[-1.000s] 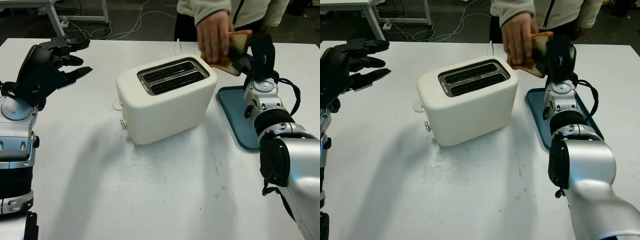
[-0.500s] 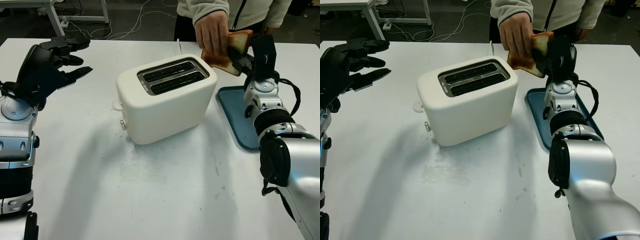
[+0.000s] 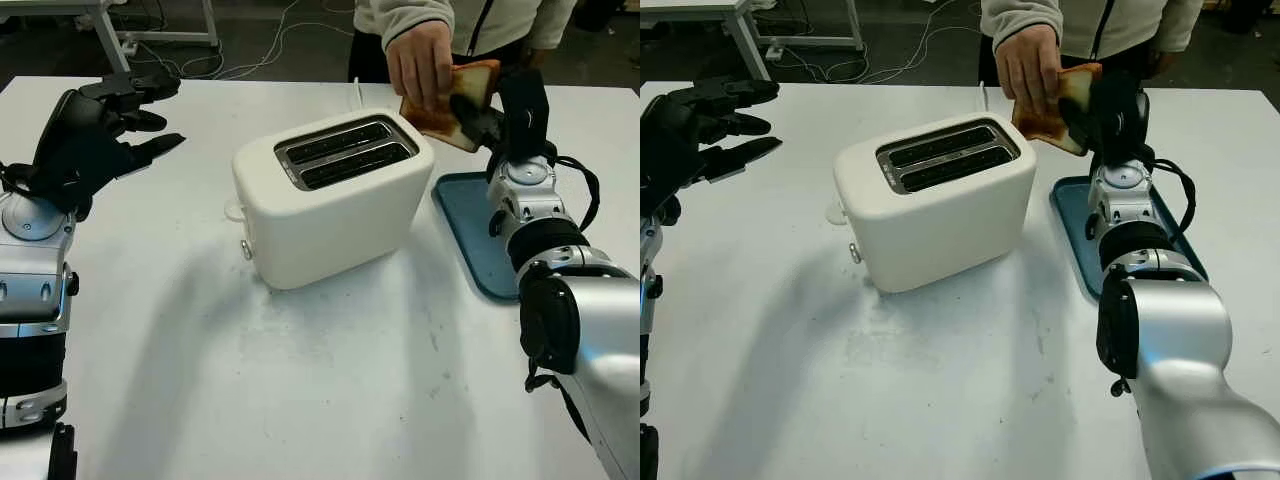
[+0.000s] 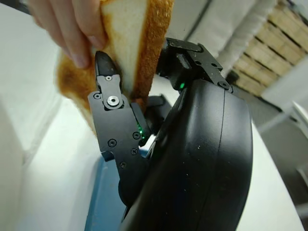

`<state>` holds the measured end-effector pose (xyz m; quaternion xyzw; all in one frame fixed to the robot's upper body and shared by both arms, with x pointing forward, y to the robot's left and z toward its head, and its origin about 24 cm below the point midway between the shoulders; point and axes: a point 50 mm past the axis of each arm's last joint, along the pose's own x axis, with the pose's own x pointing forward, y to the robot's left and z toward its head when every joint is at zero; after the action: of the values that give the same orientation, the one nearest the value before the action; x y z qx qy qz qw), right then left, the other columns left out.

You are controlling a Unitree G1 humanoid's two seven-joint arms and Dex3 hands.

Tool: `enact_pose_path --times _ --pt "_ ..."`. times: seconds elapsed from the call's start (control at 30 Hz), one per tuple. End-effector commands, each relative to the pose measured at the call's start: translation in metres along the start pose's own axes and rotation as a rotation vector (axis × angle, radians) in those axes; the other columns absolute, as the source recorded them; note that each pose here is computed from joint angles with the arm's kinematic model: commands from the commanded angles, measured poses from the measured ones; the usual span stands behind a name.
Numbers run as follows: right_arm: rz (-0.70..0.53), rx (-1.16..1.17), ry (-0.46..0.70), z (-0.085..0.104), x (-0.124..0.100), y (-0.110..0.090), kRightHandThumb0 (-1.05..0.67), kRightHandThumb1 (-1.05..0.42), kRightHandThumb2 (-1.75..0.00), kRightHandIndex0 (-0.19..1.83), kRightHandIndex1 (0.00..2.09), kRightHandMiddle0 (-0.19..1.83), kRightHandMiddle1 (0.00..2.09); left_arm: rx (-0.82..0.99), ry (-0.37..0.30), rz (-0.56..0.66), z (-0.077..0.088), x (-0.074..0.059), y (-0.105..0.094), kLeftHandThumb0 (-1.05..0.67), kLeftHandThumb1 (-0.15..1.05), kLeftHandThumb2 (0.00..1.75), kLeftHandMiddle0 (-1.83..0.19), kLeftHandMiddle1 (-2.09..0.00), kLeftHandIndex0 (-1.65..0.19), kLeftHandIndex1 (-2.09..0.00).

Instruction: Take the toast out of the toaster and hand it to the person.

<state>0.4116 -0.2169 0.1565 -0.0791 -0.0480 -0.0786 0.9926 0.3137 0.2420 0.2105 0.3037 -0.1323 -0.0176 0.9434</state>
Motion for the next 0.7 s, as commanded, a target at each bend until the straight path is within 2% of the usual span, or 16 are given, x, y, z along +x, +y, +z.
enact_pose_path --times 0.0,0.03,0.07,0.13,0.2,0.3,0.37,0.53,0.67 --pt "0.092 -0.013 -0.062 0.007 -0.001 0.0 -0.59 -0.91 -0.01 0.13 0.54 0.15 0.51 -0.002 0.002 -0.001 -0.001 -0.001 -0.001 -0.42 0.92 0.1 -0.34 -0.82 -0.59 -0.14" --pt "0.136 -0.027 -0.07 0.007 -0.001 0.0 -0.66 -0.9 -0.01 0.06 0.29 0.1 0.3 -0.003 0.002 -0.002 -0.001 -0.001 -0.001 -0.42 0.92 0.1 -0.34 -0.82 -0.58 -0.14" --pt "0.166 -0.049 -0.076 0.008 -0.002 0.0 -0.71 -0.89 0.0 0.03 0.15 0.05 0.15 -0.004 0.001 -0.001 -0.001 -0.001 -0.001 -0.42 0.92 0.1 -0.34 -0.82 -0.58 -0.14" --pt "0.195 -0.105 -0.098 0.007 -0.004 -0.003 -0.74 -0.9 -0.01 0.01 0.03 0.01 0.03 -0.02 -0.002 0.001 -0.001 -0.002 -0.002 -0.4 0.92 0.09 -0.34 -0.83 -0.59 -0.14" --pt "0.177 -0.181 -0.115 0.004 -0.007 -0.005 -0.79 -0.89 -0.01 0.0 0.01 0.0 0.01 -0.027 -0.004 0.003 -0.001 -0.002 -0.002 -0.39 0.92 0.09 -0.33 -0.83 -0.59 -0.14" --pt "0.151 -0.258 -0.152 -0.005 -0.014 -0.008 -0.68 -0.86 0.0 0.0 0.0 0.0 0.0 -0.03 -0.008 0.008 -0.002 -0.004 -0.002 -0.4 0.92 0.09 -0.34 -0.84 -0.6 -0.15" --pt "0.128 -0.297 -0.17 -0.014 -0.021 -0.01 -0.65 -0.9 -0.02 0.0 0.0 0.0 0.0 -0.05 -0.011 0.014 -0.002 -0.007 -0.002 -0.36 0.92 0.09 -0.32 -0.85 -0.58 -0.14" --pt "0.071 -0.362 -0.24 -0.03 -0.045 -0.012 -0.64 -0.92 -0.39 0.0 0.0 0.02 0.01 -0.076 -0.021 0.04 -0.005 -0.018 -0.002 -0.34 0.92 0.11 -0.29 -0.86 -0.57 -0.14" --pt "0.076 -0.371 -0.289 -0.039 -0.078 -0.011 -0.67 -0.92 -0.57 0.03 0.02 0.06 0.02 -0.133 -0.003 0.073 -0.011 -0.032 -0.005 -0.38 0.92 0.13 -0.27 -0.86 -0.54 -0.13"
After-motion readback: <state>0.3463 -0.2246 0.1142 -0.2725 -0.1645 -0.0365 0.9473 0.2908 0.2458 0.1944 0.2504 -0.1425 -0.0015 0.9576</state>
